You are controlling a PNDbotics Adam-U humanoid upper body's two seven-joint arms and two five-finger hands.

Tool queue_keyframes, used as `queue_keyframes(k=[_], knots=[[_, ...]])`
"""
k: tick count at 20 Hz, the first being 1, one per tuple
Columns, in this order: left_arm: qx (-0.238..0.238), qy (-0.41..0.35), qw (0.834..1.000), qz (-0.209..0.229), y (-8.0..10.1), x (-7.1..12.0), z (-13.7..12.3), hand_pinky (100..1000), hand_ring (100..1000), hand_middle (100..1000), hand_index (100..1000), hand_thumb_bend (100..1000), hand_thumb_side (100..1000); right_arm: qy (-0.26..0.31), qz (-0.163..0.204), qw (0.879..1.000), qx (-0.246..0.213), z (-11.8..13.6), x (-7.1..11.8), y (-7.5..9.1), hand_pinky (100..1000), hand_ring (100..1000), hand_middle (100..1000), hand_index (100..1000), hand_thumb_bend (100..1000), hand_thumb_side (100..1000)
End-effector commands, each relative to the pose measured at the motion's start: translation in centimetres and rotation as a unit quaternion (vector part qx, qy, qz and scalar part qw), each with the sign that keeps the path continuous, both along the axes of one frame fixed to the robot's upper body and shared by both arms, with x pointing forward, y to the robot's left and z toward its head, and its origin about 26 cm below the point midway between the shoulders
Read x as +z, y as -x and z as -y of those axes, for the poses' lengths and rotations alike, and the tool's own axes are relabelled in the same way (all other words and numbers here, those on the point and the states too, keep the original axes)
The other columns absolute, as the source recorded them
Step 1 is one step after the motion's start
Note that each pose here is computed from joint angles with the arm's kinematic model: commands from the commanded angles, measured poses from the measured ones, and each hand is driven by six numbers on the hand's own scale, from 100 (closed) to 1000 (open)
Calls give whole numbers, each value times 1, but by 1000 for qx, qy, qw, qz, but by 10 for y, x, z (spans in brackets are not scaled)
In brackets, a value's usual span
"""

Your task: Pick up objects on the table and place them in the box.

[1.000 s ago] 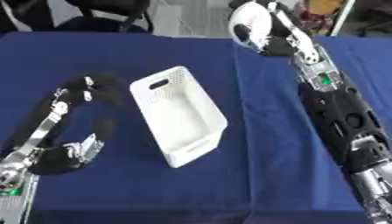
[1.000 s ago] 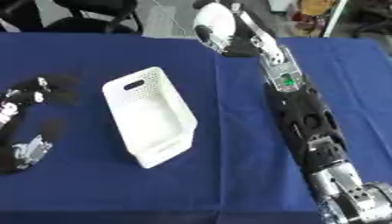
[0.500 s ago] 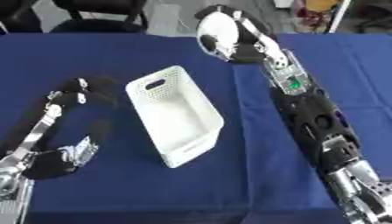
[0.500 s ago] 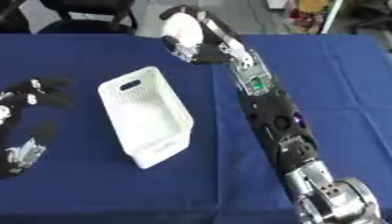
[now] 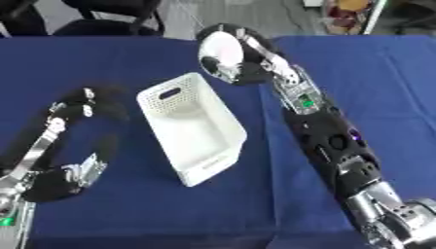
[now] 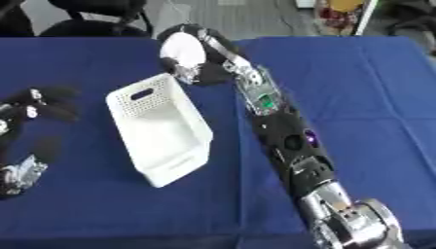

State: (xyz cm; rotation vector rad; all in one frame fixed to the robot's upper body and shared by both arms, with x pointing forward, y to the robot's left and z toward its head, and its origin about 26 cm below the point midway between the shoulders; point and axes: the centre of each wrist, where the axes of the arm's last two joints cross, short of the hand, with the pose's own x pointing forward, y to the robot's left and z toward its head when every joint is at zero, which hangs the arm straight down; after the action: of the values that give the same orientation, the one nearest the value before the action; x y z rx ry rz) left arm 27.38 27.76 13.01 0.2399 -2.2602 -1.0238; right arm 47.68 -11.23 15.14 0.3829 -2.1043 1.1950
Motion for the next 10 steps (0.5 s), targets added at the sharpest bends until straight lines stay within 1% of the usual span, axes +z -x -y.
queue_keyframes(k=[1, 10], knots=[[-7, -2, 1000, 12, 0, 7, 2, 641, 663, 830, 708, 198, 730, 91, 147, 974, 145, -9, 8, 0, 100, 106, 230, 380, 100, 100], [-11, -1, 1000, 12, 0, 7, 3, 641, 663, 831, 707, 197, 731, 107, 149, 969, 169, -29, -4, 5, 100, 106, 229, 380, 100, 100]])
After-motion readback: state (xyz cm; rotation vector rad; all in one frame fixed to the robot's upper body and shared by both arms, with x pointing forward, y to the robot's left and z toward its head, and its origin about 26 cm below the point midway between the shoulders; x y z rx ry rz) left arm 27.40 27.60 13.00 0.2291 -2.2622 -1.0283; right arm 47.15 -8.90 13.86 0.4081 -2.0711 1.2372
